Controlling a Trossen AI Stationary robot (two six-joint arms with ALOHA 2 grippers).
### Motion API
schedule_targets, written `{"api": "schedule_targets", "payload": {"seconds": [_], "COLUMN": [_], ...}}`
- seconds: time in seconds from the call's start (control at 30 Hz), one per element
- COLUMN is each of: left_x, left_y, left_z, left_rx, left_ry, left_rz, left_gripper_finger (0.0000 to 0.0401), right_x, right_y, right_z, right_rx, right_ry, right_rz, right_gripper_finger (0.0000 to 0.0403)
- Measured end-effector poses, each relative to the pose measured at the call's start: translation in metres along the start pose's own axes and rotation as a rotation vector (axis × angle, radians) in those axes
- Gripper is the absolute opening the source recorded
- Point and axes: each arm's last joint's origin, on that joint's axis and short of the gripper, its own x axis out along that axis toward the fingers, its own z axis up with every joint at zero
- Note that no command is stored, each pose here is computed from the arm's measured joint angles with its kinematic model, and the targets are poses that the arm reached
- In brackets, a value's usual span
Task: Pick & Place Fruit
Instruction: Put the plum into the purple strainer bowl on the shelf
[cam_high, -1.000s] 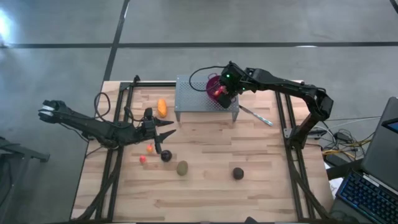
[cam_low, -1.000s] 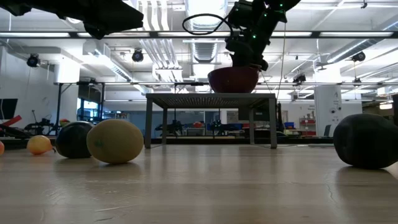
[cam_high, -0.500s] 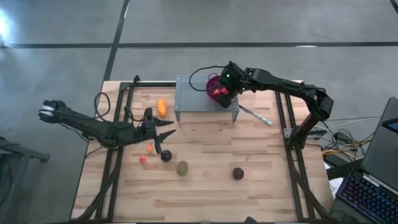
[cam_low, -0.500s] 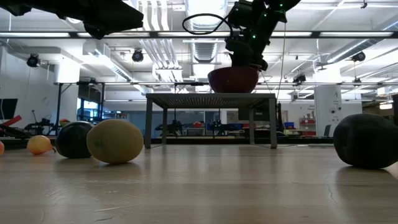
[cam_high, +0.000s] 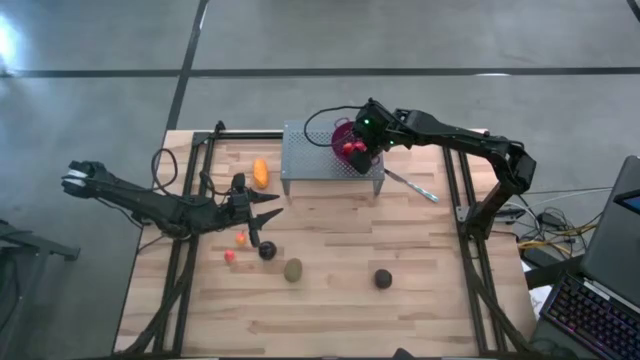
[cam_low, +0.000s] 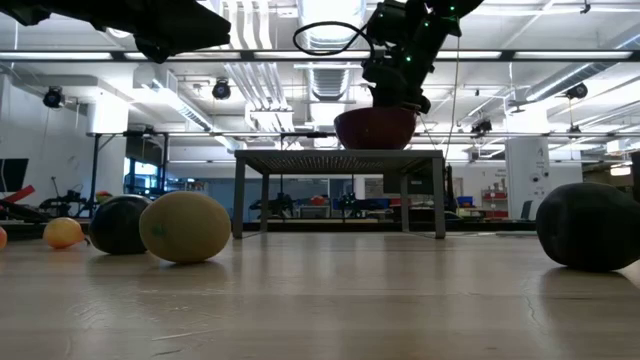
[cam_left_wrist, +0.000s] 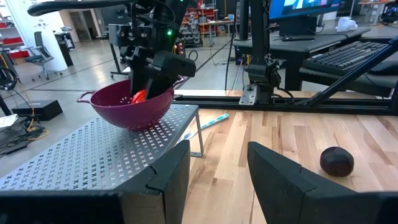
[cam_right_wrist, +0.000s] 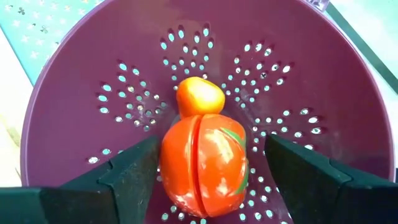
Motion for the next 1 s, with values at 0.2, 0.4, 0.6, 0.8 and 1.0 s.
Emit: {"api": "schedule_targets", "payload": {"seconds": [0.2, 0.4, 0.6, 0.8, 1.0], "left_x": [0.000, 0.000, 0.000, 0.000, 0.000], "left_y": [0.000, 0.000, 0.000, 0.000, 0.000], "left_z": [0.000, 0.000, 0.000, 0.000, 0.000], "left_rx": [0.000, 0.000, 0.000, 0.000, 0.000], "left_ry": [0.000, 0.000, 0.000, 0.000, 0.000], "left_rz": [0.000, 0.000, 0.000, 0.000, 0.000], "left_gripper_finger": [0.0168, 0.0168, 0.0168, 0.0168, 0.0168], "right_x": [0.000, -0.002, -0.013, -0.024, -0.034], "right_y": [0.000, 0.000, 0.000, 0.001, 0.007], "right_z": [0.000, 0.002, 0.011, 0.019, 0.025], "right_rx": [-0.003, -0.007, -0.010, -0.010, -0.023], "right_ry": [0.000, -0.008, -0.048, -0.080, -0.098], "right_rz": [0.000, 0.001, 0.004, 0.008, 0.020], "right_gripper_finger": [0.0297, 0.0299, 0.0279, 0.0261, 0.0250]}}
